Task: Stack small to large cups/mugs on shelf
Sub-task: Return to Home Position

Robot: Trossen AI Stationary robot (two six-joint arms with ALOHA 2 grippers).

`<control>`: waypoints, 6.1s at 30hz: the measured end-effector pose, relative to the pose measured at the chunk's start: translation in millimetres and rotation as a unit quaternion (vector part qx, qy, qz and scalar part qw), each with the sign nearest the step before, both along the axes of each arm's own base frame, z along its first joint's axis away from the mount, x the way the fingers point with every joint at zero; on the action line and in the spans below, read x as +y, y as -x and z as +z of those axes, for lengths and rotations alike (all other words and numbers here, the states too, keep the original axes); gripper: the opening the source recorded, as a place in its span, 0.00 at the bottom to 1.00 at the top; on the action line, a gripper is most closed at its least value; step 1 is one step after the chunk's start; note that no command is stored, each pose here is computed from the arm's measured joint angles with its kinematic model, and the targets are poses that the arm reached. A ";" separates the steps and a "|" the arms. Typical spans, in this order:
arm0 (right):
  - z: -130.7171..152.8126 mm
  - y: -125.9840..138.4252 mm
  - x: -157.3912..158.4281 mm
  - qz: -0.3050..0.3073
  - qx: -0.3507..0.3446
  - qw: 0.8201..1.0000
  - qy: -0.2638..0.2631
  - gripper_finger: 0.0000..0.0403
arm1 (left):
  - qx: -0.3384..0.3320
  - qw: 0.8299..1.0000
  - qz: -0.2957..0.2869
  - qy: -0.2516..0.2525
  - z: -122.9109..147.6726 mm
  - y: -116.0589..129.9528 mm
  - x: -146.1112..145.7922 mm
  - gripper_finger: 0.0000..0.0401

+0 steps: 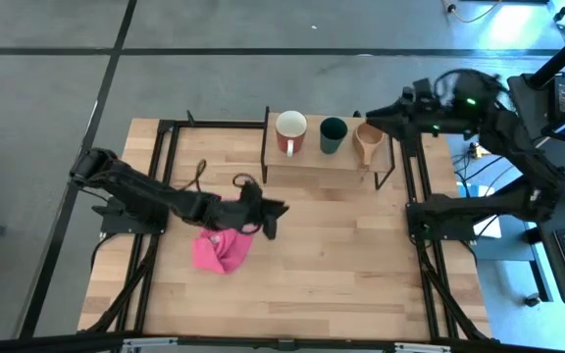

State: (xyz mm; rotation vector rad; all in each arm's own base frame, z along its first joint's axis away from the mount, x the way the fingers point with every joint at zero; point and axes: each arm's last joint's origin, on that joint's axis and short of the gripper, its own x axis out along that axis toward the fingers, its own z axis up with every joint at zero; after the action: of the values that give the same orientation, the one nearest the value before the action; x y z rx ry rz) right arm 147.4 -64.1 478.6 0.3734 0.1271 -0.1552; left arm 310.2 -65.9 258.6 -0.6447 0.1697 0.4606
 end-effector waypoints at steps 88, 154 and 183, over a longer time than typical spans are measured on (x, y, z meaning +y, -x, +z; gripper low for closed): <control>-182.8 110.3 73.9 0.185 -0.196 0.963 0.026 0.27 | -0.283 0.897 -0.279 -0.196 -22.8 154.8 63.3 0.26; -309.6 51.9 85.9 0.137 -0.091 0.974 0.156 0.27 | -0.103 0.962 -0.246 -0.065 -100.8 173.0 68.0 0.26; -309.2 52.0 85.9 0.137 -0.092 0.974 0.156 0.27 | -0.103 0.962 -0.246 -0.066 -100.8 172.9 68.1 0.26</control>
State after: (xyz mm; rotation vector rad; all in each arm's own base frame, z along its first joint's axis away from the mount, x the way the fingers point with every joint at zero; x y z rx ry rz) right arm 95.4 21.7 169.5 0.0538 -0.0302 0.1324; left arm 137.2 2.1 157.8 -0.4932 0.0948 -0.0753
